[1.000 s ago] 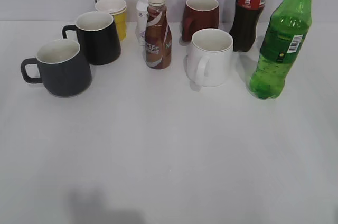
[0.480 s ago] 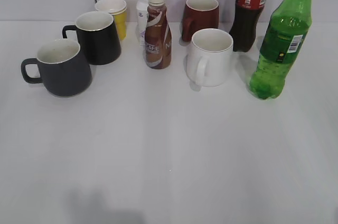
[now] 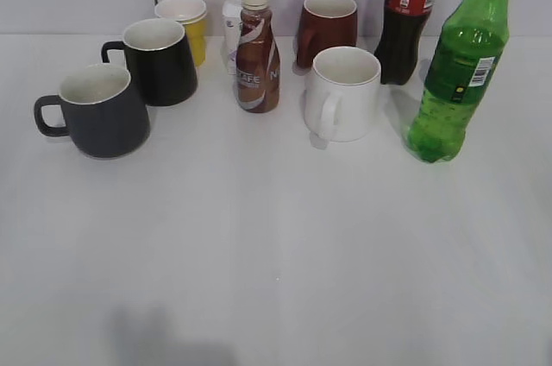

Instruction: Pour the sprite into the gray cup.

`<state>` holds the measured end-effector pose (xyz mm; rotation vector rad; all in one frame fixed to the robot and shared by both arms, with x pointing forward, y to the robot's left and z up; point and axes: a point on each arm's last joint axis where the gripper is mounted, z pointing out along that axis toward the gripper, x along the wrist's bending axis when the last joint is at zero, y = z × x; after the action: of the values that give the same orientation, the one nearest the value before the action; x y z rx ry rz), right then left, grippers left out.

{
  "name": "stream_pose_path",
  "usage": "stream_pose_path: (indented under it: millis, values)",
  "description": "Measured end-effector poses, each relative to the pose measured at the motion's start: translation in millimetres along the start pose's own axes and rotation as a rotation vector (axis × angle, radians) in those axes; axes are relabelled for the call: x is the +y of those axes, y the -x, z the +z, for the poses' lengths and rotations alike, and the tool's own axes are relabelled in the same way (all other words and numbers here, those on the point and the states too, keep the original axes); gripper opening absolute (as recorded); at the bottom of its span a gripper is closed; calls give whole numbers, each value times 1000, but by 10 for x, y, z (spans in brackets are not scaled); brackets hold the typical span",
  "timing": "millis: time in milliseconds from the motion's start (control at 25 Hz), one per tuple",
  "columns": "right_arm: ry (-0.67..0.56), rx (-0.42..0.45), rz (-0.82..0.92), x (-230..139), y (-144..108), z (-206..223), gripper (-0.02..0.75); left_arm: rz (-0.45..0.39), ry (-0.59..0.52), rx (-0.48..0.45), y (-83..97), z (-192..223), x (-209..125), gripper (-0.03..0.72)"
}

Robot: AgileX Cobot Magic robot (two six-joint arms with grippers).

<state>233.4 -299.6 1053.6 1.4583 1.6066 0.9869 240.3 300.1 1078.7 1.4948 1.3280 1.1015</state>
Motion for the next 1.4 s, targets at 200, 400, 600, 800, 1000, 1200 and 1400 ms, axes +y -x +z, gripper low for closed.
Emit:
stream_pose_path:
  millis: [200,400,600,800,1000,1200,1400]
  values:
    - [0,0,0,0,0,0,587,-88,505,18,-48,261,519,225]
    - [0,0,0,0,0,0,587,-100,543,64,-107,891,609,225]
    - [0,0,0,0,0,0,587,-53,373,69,-100,1611,392,229]
    - [0,0,0,0,0,0,587,-40,166,63,-69,2166,-107,233]
    - [-1,0,1,-2,0,2,587,46,18,-38,91,2505,-643,242]
    - [-1,0,1,-2,0,2,587,69,-22,-96,192,2669,-890,281]
    - [-1,0,1,-2,0,2,587,69,-9,-98,200,2838,-874,348]
